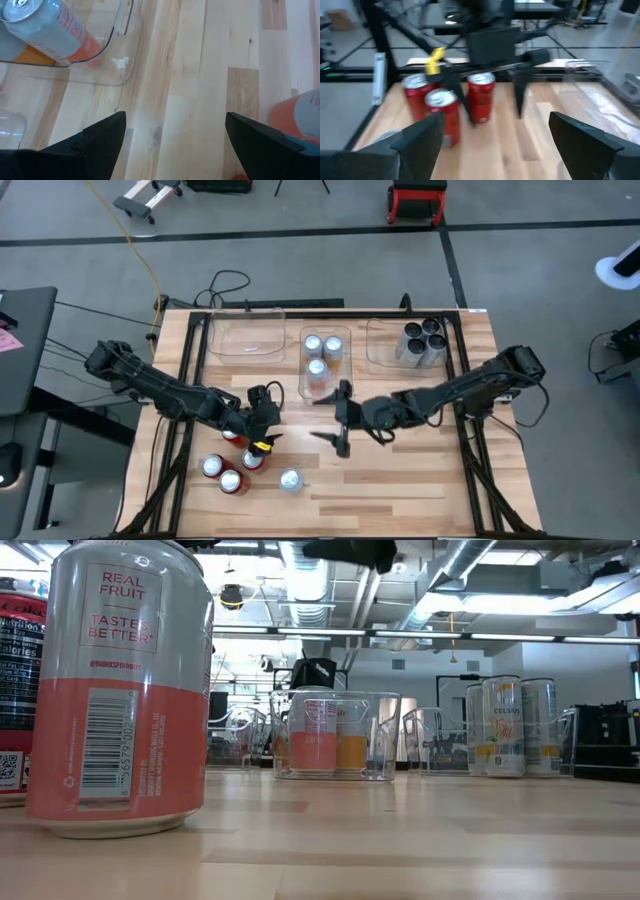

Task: Sort soda cans
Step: Put the orange and white soda can in the middle transparent bin

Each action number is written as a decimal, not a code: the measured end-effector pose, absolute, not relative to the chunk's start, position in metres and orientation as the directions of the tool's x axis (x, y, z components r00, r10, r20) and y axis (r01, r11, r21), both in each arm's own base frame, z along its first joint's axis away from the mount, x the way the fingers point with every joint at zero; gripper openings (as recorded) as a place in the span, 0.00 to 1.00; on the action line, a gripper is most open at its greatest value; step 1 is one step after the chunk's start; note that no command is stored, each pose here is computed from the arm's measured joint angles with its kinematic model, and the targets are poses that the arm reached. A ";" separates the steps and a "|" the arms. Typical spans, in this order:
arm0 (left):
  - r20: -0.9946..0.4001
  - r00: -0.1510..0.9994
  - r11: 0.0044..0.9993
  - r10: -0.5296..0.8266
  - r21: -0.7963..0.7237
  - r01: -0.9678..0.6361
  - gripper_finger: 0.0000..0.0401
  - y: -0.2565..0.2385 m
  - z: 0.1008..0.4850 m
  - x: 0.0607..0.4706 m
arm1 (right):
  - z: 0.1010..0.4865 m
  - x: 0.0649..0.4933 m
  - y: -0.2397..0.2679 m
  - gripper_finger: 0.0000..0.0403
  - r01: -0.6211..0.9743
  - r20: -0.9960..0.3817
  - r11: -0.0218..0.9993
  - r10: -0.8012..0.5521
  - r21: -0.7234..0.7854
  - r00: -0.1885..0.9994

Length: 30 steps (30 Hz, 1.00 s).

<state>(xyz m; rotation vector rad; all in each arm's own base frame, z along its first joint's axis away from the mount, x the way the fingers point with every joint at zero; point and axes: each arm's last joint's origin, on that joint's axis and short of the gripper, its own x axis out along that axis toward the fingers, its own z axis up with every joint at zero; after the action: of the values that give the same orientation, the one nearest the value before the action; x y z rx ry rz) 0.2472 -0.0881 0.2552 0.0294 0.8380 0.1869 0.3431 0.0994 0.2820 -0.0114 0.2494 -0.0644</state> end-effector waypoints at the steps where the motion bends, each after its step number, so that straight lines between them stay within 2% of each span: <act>1: -0.736 0.654 0.983 0.176 0.099 -0.153 0.84 -0.088 0.255 0.247 | 0.281 0.342 0.105 0.93 0.046 -0.250 0.999 -0.049 -0.021 0.967; 8: -0.747 0.661 0.997 0.066 0.074 -0.017 0.84 -0.093 0.256 0.249 | 0.265 0.339 0.139 0.93 -0.042 -0.287 0.999 0.034 -0.021 0.957; 15: -0.724 0.689 0.997 0.032 0.069 0.026 0.84 -0.098 0.259 0.250 | 0.239 0.345 0.157 0.93 -0.094 -0.336 0.995 0.085 -0.012 0.938; 22: -0.725 0.680 0.985 -0.111 0.012 0.175 0.84 -0.109 0.260 0.249 | 0.210 0.354 0.166 0.93 -0.091 -0.381 0.996 0.094 0.024 0.920; 26: -0.710 0.690 0.980 -0.138 0.003 0.199 0.84 -0.115 0.262 0.248 | 0.205 0.357 0.170 0.93 -0.173 -0.385 0.983 0.183 0.060 0.905; 30: -0.714 0.669 0.971 -0.204 -0.061 0.231 0.84 -0.121 0.261 0.246 | 0.204 0.362 0.174 0.93 -0.283 -0.333 0.952 0.306 0.119 0.892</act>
<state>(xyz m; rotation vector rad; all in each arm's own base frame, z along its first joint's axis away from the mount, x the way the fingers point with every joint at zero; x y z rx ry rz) 0.2461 -0.1211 0.2613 0.0357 0.8007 -0.2453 0.3618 0.1736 0.2037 0.0681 0.3567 0.3059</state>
